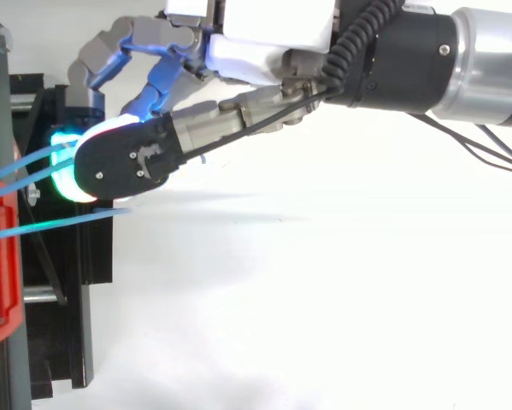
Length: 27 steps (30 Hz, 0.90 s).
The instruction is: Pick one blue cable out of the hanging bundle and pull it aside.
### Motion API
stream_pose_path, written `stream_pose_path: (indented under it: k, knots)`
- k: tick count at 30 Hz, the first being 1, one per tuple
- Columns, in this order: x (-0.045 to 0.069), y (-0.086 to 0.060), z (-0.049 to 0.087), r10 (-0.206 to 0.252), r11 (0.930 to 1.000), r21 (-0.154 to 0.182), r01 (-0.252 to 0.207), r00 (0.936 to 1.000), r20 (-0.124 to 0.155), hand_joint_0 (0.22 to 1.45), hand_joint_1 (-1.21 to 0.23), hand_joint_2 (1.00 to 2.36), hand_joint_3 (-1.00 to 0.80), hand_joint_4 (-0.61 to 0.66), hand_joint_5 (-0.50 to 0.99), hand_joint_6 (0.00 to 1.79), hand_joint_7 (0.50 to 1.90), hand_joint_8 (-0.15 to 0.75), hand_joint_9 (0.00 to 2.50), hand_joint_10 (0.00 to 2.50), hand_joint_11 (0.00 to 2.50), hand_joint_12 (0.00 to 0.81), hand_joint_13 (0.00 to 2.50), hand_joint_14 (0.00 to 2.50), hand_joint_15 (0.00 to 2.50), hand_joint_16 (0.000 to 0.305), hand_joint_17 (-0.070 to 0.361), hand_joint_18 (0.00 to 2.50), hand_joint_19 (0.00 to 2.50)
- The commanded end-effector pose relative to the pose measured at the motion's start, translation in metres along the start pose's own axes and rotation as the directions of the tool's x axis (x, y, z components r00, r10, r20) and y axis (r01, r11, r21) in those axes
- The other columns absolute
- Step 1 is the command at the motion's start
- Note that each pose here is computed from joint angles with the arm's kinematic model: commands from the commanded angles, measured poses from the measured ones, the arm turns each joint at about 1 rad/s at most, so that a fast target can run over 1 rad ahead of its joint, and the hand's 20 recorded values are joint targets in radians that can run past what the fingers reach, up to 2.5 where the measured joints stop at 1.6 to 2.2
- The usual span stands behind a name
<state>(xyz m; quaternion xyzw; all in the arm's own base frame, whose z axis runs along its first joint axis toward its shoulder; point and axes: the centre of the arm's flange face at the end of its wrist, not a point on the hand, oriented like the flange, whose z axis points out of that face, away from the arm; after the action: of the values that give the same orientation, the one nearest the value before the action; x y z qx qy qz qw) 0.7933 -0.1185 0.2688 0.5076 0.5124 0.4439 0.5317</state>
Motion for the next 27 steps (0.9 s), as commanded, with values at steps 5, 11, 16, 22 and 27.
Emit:
stream_pose_path:
  k: [5, 11, 16, 22, 27]
  knots:
    - [-0.004, 0.003, 0.0, -0.002, 1.0, -0.005, 0.002, 1.0, 0.003, 0.61, -0.83, 1.01, -0.1, 0.04, -0.16, 0.97, 0.7, 0.247, 0.91, 0.02, 0.65, 0.276, 0.68, 0.02, 0.4, 0.044, 0.098, 0.59, 0.38]
    - [-0.009, 0.004, 0.0, -0.001, 1.0, -0.005, 0.001, 1.0, 0.001, 0.55, -0.32, 1.0, -0.48, 0.01, -0.11, 0.9, 0.85, 0.239, 1.01, 0.02, 0.59, 0.251, 0.68, 0.02, 0.41, 0.039, 0.087, 0.53, 0.44]
    - [-0.01, 0.005, 0.0, -0.003, 1.0, -0.004, 0.003, 1.0, 0.004, 0.58, -0.45, 1.01, -0.28, 0.02, -0.11, 0.89, 0.89, 0.246, 1.03, 0.02, 0.6, 0.256, 0.7, 0.02, 0.41, 0.038, 0.085, 0.54, 0.44]
    - [-0.01, 0.006, 0.001, -0.004, 1.0, -0.005, 0.004, 1.0, 0.004, 0.6, -0.79, 1.09, -0.01, -0.08, -0.11, 0.96, 0.87, 0.297, 1.09, 0.02, 0.73, 0.318, 0.78, 0.01, 0.41, 0.051, 0.115, 0.7, 0.36]
    - [-0.013, 0.008, 0.001, -0.006, 1.0, -0.006, 0.006, 1.0, 0.006, 0.68, -0.85, 1.06, 0.05, -0.27, -0.12, 0.98, 1.02, 0.258, 1.05, 0.02, 0.75, 0.295, 0.76, 0.02, 0.41, 0.046, 0.103, 0.69, 0.37]
